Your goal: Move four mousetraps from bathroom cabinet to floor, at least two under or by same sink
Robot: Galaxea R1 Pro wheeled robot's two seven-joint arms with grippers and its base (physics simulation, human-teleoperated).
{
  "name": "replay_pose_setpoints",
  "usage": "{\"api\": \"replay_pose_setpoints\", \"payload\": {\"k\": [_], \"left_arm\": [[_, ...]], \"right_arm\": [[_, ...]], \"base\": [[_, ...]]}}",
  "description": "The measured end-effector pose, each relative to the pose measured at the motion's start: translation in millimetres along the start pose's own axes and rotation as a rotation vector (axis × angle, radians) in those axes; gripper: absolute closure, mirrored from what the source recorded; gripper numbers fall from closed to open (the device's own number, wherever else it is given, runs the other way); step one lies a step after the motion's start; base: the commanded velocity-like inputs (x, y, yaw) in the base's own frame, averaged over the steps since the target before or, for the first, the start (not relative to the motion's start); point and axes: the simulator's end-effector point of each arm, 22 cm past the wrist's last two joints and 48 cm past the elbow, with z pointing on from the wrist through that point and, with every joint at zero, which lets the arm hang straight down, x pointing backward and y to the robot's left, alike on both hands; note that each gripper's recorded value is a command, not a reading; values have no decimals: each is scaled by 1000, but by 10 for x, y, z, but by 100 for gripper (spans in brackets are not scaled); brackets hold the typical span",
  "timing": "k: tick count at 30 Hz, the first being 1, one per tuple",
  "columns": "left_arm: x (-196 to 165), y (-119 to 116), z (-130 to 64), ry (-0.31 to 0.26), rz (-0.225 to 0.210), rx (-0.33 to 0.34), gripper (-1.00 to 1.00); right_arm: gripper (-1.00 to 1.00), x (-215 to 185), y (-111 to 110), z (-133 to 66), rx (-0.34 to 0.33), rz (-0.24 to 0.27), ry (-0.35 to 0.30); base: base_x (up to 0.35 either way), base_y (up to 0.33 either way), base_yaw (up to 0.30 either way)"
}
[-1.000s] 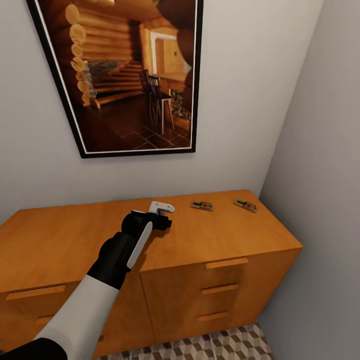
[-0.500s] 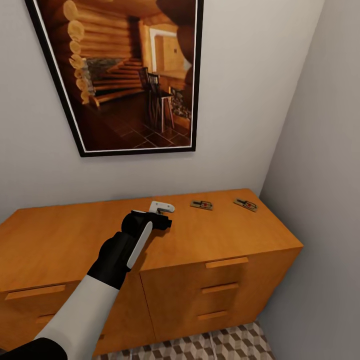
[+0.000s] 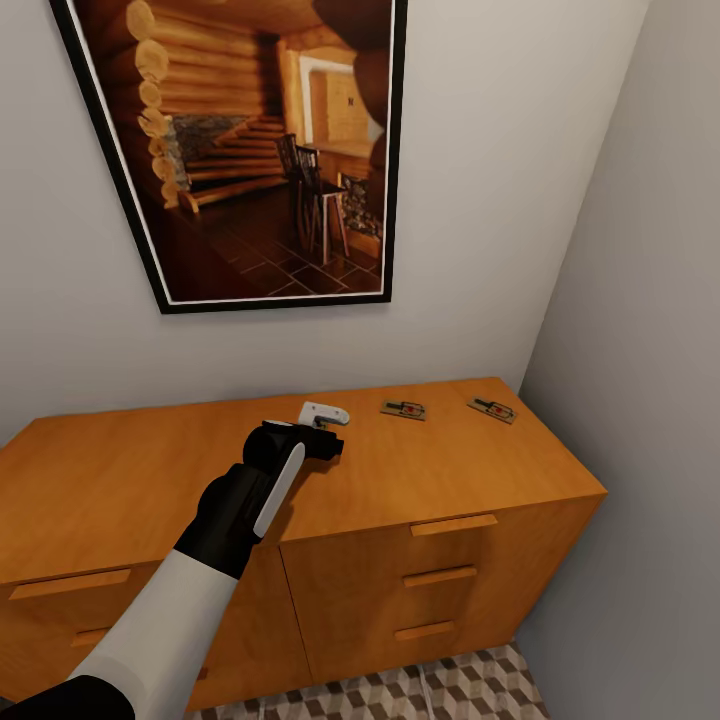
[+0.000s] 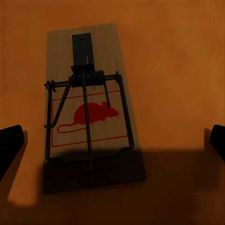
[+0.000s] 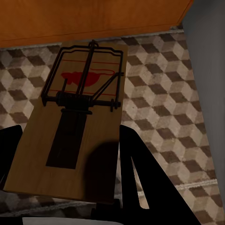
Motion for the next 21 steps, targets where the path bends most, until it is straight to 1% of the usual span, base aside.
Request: {"api": "replay_pose_setpoints", "payload": {"k": [10, 11, 15, 18, 21], "left_arm": [[0, -1, 0, 0, 1, 0, -100], [0, 0, 0, 0, 1, 0, 100], [8, -48, 5, 2, -13, 20, 100], [0, 8, -1, 0, 0, -3, 100], [-1, 5, 0, 0, 0, -2, 100]], "right_arm": [[100, 0, 0, 0, 0, 0, 0], [100, 0, 0, 0, 0, 0, 0], [100, 0, 0, 0, 0, 0, 0], [100, 0, 0, 0, 0, 0, 0], [100, 0, 0, 0, 0, 0, 0]], "base": [[0, 0, 0], [0, 0, 0], [0, 0, 0], [0, 0, 0], [0, 0, 0]]}}
